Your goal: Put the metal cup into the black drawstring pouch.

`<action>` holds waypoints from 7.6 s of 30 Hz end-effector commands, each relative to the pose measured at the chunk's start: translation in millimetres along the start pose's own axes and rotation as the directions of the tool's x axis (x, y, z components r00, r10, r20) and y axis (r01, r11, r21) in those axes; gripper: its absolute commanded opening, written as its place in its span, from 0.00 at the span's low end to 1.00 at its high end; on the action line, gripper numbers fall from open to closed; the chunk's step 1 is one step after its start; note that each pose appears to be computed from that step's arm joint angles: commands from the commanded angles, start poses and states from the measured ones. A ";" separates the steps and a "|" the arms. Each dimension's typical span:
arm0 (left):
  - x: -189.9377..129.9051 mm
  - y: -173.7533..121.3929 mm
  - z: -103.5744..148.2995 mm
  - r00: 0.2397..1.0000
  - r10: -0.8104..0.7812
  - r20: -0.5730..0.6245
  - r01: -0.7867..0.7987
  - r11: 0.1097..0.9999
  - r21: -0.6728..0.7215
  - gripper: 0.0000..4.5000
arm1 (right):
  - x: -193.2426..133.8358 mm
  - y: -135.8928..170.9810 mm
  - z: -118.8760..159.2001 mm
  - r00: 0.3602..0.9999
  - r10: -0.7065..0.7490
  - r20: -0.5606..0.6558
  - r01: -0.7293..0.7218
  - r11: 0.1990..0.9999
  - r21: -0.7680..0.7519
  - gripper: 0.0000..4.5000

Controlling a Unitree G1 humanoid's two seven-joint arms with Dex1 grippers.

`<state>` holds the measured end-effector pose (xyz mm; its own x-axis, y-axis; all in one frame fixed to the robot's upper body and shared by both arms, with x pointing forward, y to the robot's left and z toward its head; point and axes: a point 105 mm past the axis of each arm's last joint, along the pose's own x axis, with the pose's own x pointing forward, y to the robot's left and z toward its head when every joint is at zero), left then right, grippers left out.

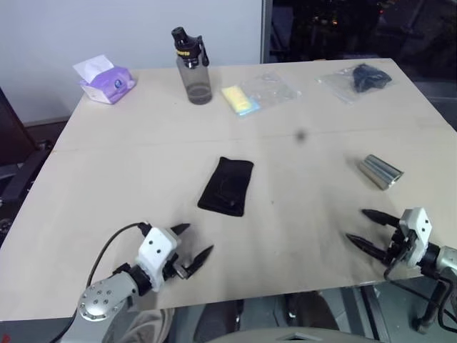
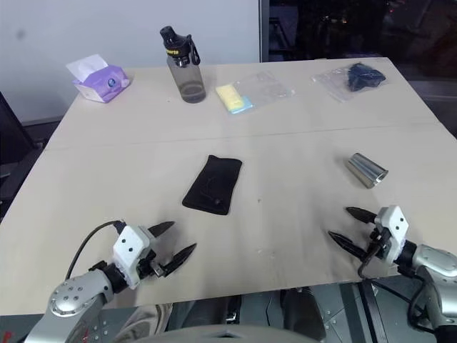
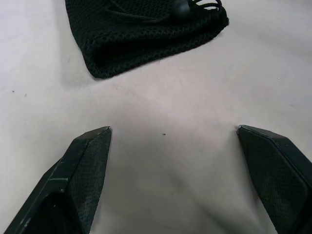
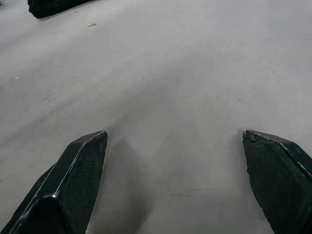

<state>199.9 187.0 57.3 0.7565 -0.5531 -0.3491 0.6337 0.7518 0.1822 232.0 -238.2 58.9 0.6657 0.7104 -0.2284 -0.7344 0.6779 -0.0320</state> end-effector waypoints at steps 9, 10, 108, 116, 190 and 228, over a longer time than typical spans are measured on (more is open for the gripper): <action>1.7 37.4 26.1 0.996 0.040 0.076 -0.049 0.992 0.119 0.95 | 5.2 50.8 23.9 0.986 0.120 0.114 -0.117 0.992 -0.037 1.00; 4.0 41.5 27.8 0.997 0.028 0.076 -0.039 0.988 0.146 0.95 | 6.3 58.7 27.5 0.981 0.142 0.129 -0.137 0.989 -0.050 1.00; 147.9 23.9 150.5 0.968 -0.113 0.223 0.140 0.984 -0.112 0.00 | 90.1 102.4 99.5 0.925 0.312 0.218 -0.273 0.943 -0.192 0.01; 144.7 22.4 154.0 0.976 -0.131 0.175 0.148 0.985 -0.091 0.00 | 105.7 115.7 110.6 0.903 0.360 0.236 -0.309 0.923 -0.228 0.01; 129.1 -11.3 175.5 0.913 -0.306 0.270 0.363 0.911 -0.197 0.00 | 171.4 21.0 178.0 0.804 -0.232 0.547 0.021 0.931 0.364 0.01; 106.1 -45.3 189.1 0.760 -0.489 0.429 0.617 0.750 -0.238 0.00 | 178.9 2.4 171.2 0.710 -0.328 0.624 -0.265 0.695 0.668 0.01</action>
<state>312.2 48.5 170.7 0.5079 -0.8609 -0.0278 0.8107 0.4887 -0.3225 359.7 -38.9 157.2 0.7275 0.5707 0.3808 -0.6587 0.4255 0.6206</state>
